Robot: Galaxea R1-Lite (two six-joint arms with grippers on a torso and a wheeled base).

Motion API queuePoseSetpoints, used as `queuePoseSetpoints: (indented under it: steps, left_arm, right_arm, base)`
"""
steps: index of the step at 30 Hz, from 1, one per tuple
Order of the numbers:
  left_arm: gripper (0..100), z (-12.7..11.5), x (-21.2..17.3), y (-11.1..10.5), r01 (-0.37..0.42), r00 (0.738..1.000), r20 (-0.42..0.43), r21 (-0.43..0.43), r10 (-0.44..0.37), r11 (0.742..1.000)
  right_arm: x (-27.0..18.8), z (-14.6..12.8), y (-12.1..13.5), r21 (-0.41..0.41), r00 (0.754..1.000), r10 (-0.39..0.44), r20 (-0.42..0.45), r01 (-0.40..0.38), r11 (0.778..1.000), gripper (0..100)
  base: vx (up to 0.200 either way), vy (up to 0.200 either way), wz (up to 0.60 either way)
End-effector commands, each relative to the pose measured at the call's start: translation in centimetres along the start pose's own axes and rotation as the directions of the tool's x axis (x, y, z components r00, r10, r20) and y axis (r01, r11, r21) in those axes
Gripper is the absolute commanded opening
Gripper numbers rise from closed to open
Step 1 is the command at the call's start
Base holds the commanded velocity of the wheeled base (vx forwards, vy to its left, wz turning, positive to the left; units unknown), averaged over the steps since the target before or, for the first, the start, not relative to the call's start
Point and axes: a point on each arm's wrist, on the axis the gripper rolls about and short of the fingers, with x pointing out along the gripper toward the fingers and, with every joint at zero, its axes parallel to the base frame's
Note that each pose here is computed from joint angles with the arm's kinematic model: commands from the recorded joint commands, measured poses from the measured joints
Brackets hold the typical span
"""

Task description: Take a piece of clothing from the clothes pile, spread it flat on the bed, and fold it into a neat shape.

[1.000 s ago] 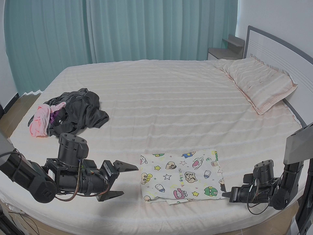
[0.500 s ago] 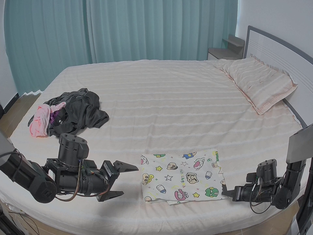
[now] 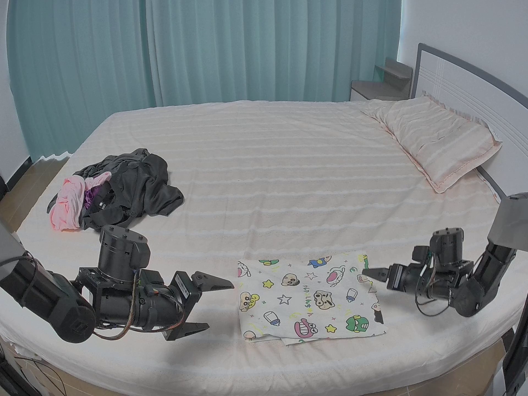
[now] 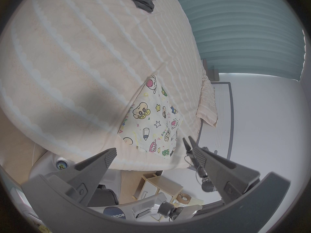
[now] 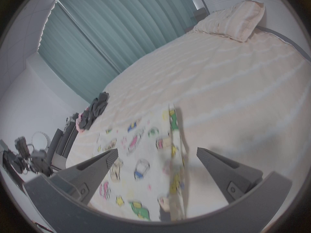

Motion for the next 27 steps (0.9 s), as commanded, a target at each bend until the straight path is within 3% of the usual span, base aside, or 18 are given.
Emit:
queuePoseSetpoints:
  steps: [1,9,16,26,27]
  left_arm:
    - [100,-0.2,0.0,0.1,0.001,1.0,-0.016,-0.001,-0.001,1.0]
    - [100,-0.2,0.0,0.1,0.001,1.0,-0.022,0.001,-0.001,1.0]
    - [100,-0.2,0.0,0.0,0.008,1.0,-0.02,0.004,-0.007,1.0]
    - [100,-0.2,0.1,0.2,0.037,0.999,-0.01,0.016,-0.037,0.999]
    - [100,-0.2,0.1,0.1,0.038,0.999,-0.01,0.016,-0.038,0.999]
  right_arm:
    - [4.9,2.9,-0.8,0.057,1.0,-0.004,0.018,0.003,0.998,100]
    - [7.9,2.8,-1.3,0.054,1.0,0.003,0.013,-0.003,0.999,100]
    - [9.0,2.9,0.1,0.026,0.999,0.039,0.018,-0.04,0.999,100]
    - [10.1,2.4,-0.3,0.028,1.0,0.022,-0.005,-0.021,0.999,100]
    - [10.2,2.5,-0.3,0.028,1.0,0.022,-0.004,-0.022,0.999,0]
  base:
    - [0.0,0.0,0.0]
    - [0.0,0.0,0.0]
    - [0.0,0.0,0.0]
    - [0.0,0.0,0.0]
    - [0.0,0.0,0.0]
